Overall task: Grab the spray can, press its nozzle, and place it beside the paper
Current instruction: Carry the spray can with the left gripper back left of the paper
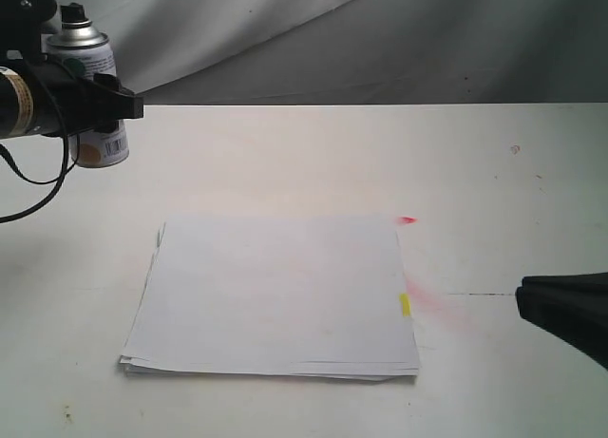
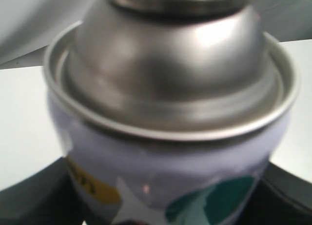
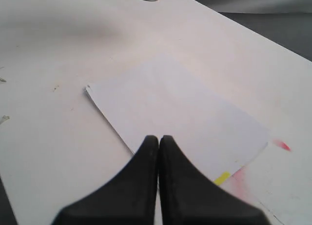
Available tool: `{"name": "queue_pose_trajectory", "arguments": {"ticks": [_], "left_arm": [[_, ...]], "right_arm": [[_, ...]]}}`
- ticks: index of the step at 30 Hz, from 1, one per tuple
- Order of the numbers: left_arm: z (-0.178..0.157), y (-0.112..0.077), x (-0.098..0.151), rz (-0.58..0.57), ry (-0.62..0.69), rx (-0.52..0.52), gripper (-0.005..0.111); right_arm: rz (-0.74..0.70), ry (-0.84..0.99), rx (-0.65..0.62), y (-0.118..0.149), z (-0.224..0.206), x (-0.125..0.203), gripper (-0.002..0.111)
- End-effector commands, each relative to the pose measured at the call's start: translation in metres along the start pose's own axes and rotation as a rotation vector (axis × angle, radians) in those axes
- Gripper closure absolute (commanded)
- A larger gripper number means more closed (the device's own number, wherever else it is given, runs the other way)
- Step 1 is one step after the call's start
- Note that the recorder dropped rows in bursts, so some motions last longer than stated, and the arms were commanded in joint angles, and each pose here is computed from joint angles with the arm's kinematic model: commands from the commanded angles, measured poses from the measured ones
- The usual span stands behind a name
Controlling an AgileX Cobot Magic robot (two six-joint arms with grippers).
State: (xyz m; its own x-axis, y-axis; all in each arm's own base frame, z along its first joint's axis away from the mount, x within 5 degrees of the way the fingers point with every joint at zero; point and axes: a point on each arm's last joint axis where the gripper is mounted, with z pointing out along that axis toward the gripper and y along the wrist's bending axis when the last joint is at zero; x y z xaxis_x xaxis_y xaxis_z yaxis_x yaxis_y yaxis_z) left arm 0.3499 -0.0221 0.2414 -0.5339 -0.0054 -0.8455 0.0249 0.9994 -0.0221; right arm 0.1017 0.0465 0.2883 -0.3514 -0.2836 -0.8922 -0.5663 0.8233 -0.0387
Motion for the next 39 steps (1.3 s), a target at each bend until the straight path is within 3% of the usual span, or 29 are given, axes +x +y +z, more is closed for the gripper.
{"name": "queue_pose_trajectory", "arguments": {"ticks": [1, 12, 18, 23, 27, 32, 39], "left_arm": [[-0.003, -0.001, -0.002, 0.021, -0.012, 0.010, 0.107], [-0.008, -0.004, -0.007, 0.031, -0.037, 0.046, 0.107], [-0.031, -0.005, -0.027, 0.039, -0.125, 0.055, 0.107], [-0.050, 0.011, -0.045, -0.075, -0.240, 0.064, 0.107], [-0.053, 0.033, -0.050, -0.109, -0.293, -0.008, 0.107], [-0.049, 0.033, -0.034, -0.029, -0.262, -0.005, 0.107], [-0.030, 0.026, 0.031, -0.046, -0.232, 0.071, 0.107]], "right_arm": [[0.015, -0.019, 0.018, -0.001, 0.000, 0.000, 0.108], [0.015, -0.019, 0.018, -0.001, 0.000, 0.000, 0.108], [0.015, -0.019, 0.018, -0.001, 0.000, 0.000, 0.108], [0.015, -0.020, 0.019, -0.001, 0.000, 0.000, 0.108], [0.015, -0.020, 0.019, -0.001, 0.000, 0.000, 0.108], [0.015, -0.020, 0.019, -0.001, 0.000, 0.000, 0.108], [0.017, -0.020, 0.019, -0.001, 0.000, 0.000, 0.108]]}}
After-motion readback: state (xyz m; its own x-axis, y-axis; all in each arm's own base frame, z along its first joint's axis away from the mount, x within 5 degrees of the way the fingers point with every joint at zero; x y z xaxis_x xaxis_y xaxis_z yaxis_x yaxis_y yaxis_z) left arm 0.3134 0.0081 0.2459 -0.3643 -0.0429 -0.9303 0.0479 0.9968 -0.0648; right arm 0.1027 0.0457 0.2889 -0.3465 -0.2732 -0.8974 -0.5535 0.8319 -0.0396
